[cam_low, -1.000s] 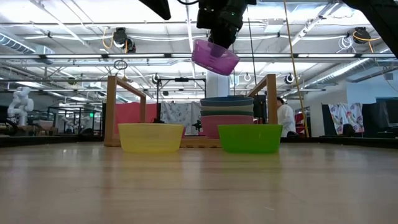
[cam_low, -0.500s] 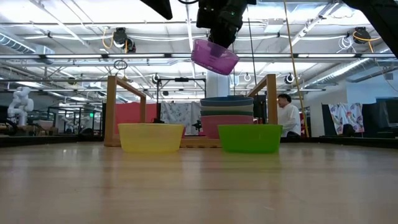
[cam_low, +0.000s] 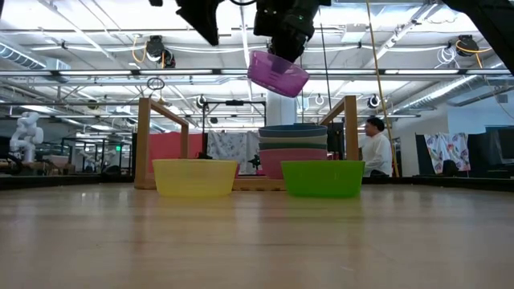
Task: Place and stack bowls onto a shelf
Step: Stack the violet bowl into the red bowl on the shelf
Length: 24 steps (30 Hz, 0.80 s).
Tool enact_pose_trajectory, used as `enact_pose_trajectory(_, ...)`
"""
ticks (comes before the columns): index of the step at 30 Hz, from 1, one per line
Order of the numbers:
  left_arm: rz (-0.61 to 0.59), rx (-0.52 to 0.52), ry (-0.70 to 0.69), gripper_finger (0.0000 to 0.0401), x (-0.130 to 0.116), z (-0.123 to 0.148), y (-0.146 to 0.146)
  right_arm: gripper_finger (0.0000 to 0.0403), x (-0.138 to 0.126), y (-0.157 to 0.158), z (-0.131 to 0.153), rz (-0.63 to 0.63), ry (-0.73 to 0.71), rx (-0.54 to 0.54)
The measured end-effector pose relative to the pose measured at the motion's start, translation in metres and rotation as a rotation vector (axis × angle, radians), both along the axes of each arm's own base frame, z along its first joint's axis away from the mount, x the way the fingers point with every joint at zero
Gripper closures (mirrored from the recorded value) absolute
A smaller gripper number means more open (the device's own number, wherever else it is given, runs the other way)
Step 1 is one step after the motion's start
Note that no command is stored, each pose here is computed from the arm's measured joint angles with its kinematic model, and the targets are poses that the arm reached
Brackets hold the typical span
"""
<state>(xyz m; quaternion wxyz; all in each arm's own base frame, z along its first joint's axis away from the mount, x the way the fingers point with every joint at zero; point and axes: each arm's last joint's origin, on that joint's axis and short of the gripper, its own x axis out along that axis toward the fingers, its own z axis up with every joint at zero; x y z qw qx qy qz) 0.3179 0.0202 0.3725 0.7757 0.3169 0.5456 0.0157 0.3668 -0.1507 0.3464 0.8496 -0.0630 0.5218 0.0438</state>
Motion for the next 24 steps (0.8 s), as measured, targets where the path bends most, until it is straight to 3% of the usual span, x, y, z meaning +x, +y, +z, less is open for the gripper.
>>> enact_pose_trajectory(8, 0.028, -0.066, 0.122, 0.0395, -0.012, -0.005, 0.006, 0.0403, 0.001, 0.0, 0.0, 0.013, -0.009, -0.012)
enact_pose_trajectory(15, 0.31, -0.116, 0.228, 0.0396, -0.032, -0.009, 0.022, 0.0403, 0.01, -0.002, 0.005, 0.015, -0.106, -0.053)
enact_pose_trajectory(18, 0.395, -0.136, 0.198, 0.0396, -0.034, -0.008, 0.029, 0.0403, 0.015, 0.0, 0.008, 0.019, -0.158, -0.07)
enact_pose_trajectory(24, 0.456, -0.156, 0.116, 0.0396, -0.055, 0.009, 0.036, 0.0403, 0.02, 0.004, 0.006, 0.043, -0.169, -0.079)
